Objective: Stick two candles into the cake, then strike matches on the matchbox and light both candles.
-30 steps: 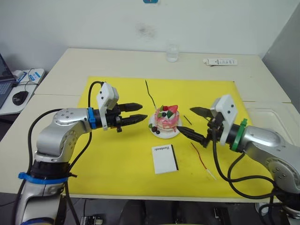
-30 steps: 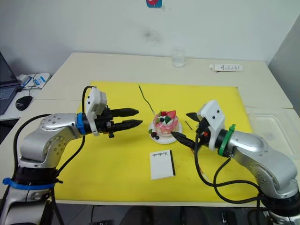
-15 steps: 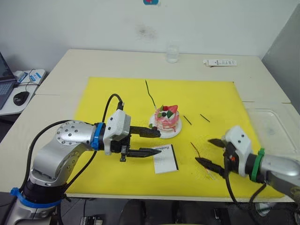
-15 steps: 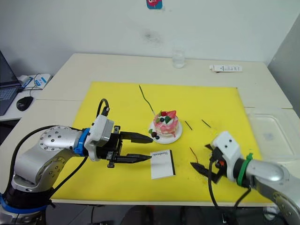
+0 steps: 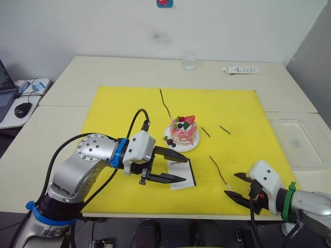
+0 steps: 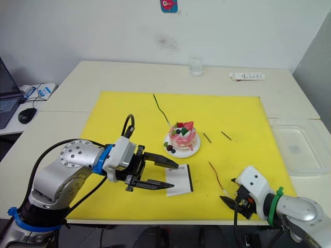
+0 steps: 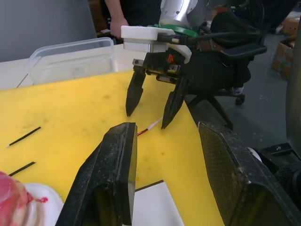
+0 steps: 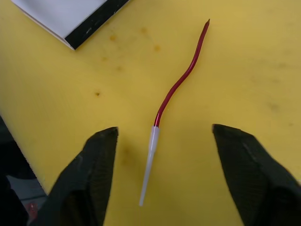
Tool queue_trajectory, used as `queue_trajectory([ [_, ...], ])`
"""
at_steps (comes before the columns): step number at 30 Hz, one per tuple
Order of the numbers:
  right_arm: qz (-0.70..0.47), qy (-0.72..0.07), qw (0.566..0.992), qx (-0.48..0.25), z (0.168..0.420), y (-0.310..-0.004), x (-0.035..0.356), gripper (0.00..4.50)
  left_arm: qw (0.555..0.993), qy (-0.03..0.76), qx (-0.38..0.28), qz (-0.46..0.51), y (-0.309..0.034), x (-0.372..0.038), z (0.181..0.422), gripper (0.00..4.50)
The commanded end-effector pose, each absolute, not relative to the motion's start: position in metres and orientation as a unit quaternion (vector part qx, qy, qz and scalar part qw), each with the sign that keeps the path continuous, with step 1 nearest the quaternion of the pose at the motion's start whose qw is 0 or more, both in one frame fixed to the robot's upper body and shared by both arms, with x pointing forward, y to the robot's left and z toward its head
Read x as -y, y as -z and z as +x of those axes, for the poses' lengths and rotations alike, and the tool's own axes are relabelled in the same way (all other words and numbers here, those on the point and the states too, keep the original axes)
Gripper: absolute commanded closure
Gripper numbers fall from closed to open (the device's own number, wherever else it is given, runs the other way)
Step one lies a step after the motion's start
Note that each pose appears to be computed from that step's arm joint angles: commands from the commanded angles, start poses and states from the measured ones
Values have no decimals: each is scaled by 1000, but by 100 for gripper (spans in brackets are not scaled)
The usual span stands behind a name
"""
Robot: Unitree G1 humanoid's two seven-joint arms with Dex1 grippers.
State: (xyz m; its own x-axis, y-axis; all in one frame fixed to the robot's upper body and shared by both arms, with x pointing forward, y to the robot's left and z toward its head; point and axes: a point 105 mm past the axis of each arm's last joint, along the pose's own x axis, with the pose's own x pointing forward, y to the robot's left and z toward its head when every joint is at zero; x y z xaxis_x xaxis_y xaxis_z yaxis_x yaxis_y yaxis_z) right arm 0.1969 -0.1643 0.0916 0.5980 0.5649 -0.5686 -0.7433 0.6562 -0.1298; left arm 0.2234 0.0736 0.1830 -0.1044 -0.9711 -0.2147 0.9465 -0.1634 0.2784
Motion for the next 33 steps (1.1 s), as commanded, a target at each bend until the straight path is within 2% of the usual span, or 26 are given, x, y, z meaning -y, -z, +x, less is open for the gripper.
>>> queue_trajectory([
  [1,-202,-364,879,-233,201,-88,169,238,646,738,52,188,-189,-72,228,215],
  [7,-200,-372,877,-229,201,-83,165,448,649,735,51,191,-189,-73,230,215],
  [12,-202,-374,877,-224,205,-88,168,448,653,732,50,188,-188,-73,231,215],
  [16,-228,-378,869,-223,213,-102,182,448,657,730,53,180,-189,-70,231,215],
  [23,-286,-365,840,-283,219,-126,239,448,656,734,65,166,-190,-61,233,215],
  [27,-272,-347,828,-347,205,-125,277,448,655,736,76,156,-191,-53,234,215],
  [33,-298,-352,794,-395,174,-120,309,448,657,736,78,143,-190,-51,229,215],
])
